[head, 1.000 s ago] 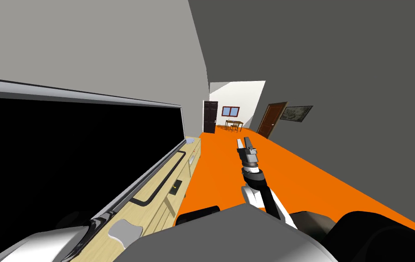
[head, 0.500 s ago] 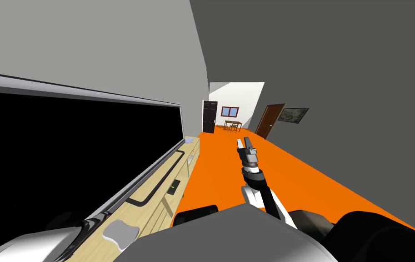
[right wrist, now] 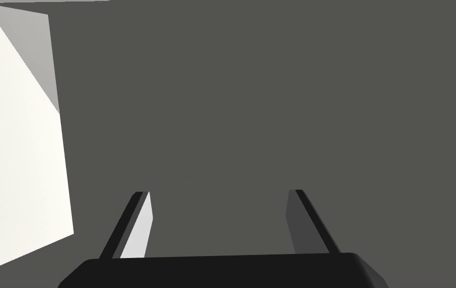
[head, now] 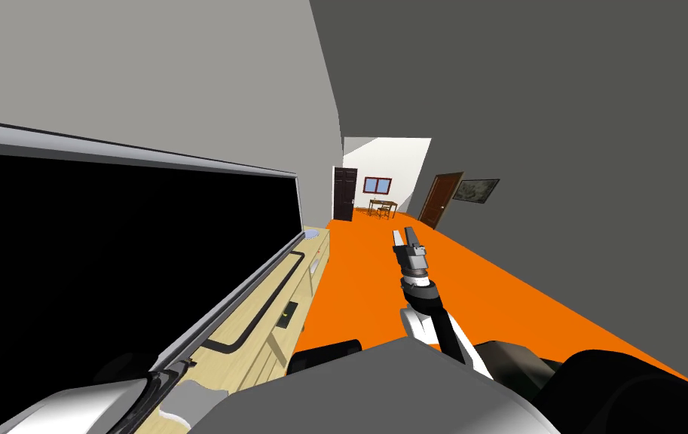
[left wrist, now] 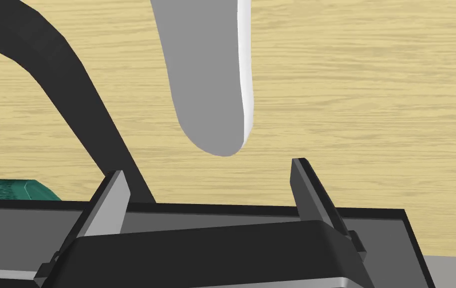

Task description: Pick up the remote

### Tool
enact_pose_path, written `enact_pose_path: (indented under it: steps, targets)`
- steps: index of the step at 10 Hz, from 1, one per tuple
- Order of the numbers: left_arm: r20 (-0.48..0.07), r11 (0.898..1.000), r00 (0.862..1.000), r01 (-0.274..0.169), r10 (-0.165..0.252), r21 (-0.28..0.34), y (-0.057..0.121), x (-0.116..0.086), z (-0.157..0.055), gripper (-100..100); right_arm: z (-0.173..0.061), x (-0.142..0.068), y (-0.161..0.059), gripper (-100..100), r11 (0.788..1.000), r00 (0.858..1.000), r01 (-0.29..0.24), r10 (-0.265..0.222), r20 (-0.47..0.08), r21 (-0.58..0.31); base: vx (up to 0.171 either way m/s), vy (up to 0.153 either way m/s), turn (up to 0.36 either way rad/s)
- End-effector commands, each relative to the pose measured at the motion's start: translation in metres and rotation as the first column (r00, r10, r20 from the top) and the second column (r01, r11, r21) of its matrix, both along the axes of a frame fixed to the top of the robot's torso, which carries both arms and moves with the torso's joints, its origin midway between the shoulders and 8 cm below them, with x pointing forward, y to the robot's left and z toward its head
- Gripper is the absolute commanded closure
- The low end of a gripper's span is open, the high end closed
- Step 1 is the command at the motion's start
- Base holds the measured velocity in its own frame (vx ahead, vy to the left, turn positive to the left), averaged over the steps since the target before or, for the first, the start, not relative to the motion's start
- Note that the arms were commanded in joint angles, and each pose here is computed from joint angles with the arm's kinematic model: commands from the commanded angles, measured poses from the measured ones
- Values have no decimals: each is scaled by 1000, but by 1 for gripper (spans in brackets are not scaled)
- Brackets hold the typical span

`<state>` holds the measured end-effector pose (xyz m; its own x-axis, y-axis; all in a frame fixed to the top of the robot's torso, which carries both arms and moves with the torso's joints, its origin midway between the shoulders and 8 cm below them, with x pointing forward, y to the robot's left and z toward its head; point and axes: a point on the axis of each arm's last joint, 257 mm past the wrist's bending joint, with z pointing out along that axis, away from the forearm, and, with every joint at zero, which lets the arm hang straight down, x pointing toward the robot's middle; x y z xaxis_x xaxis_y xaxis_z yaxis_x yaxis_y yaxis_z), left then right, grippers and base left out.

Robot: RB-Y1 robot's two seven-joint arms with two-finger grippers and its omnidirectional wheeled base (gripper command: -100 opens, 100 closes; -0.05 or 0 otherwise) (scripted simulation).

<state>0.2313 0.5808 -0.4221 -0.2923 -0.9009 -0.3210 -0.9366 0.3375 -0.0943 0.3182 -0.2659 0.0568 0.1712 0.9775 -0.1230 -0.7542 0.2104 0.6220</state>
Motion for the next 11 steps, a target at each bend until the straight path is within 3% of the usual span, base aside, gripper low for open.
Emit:
enact_pose_path:
  steps: [1,7,11]
  targets:
    - [-37,999,999,-4,3,-41,-18,-11,-14,-100,0,0,0,0,1000,1000,0,0,0,0,1,2,-33]
    - [-179,982,984,-24,-10,-187,-90,-65,-63,-100,0,0,0,0,1000,1000,0,0,0,0,-5,12,-29]
    - [-244,968,969,-39,-23,-247,-123,-94,-82,-100,0,0,0,0,1000,1000,0,0,0,0,-10,18,-11]
